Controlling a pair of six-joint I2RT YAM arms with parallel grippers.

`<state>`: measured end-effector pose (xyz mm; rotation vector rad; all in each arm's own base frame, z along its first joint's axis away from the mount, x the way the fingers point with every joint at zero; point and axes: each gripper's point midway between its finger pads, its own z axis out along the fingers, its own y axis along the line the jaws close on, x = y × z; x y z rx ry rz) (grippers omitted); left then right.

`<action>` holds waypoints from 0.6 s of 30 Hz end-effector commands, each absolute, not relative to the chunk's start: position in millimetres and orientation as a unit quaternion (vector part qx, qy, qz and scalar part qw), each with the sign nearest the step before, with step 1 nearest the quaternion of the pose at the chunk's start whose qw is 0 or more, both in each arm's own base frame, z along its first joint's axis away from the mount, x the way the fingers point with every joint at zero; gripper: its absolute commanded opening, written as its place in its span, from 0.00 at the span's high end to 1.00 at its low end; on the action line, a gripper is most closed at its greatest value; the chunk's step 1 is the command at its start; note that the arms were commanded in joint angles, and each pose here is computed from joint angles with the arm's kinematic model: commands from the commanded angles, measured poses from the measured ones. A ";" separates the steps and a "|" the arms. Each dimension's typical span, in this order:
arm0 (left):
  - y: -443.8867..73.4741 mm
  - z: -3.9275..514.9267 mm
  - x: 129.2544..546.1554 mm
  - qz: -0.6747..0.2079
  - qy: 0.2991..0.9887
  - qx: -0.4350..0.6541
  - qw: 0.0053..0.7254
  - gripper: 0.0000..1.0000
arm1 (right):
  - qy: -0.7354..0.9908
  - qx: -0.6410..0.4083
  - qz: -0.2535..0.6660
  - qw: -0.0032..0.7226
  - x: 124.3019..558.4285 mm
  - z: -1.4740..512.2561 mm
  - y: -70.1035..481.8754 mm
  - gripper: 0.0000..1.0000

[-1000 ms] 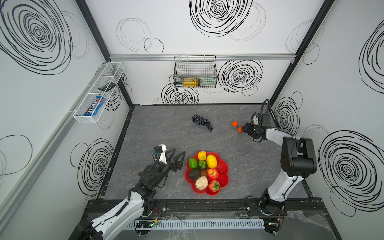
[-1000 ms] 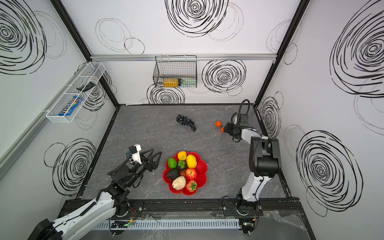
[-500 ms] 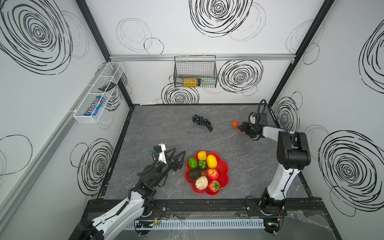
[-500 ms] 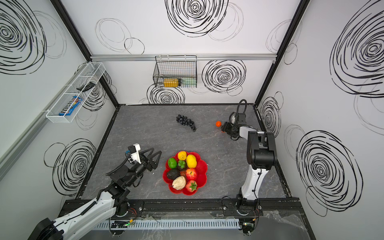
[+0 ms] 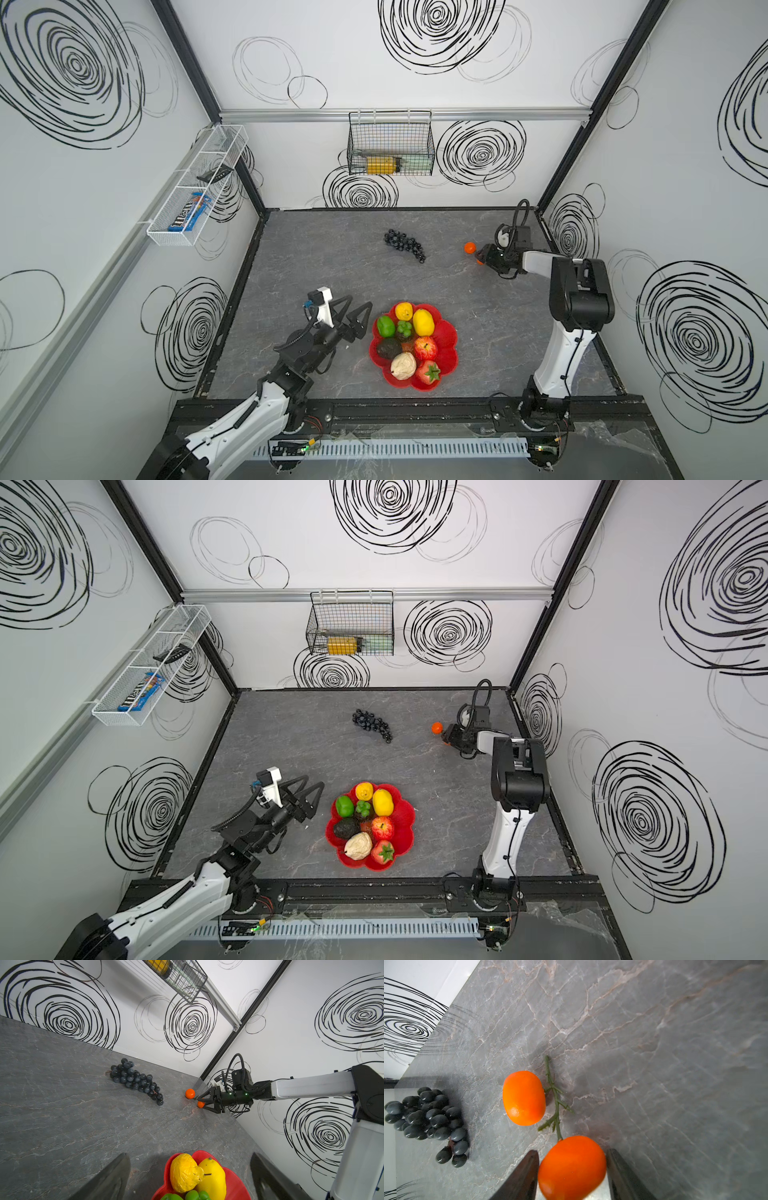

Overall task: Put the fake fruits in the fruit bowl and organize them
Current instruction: 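Lower the right gripper onto a tangerine and close on it, then lift the tangerines with the right gripper and carry them over the bowl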

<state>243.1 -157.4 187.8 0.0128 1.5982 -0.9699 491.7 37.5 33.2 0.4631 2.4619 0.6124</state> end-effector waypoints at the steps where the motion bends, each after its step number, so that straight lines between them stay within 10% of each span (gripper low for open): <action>1: -154.5 187.0 239.8 -0.424 0.677 0.004 0.602 0.05 | 0.919 0.162 0.233 0.273 496.2 30.6 46.7 0.48; 18: -162.9 183.1 242.7 -0.434 0.684 0.014 0.587 0.05 | 0.908 0.071 0.211 0.354 445.1 124.3 103.6 0.55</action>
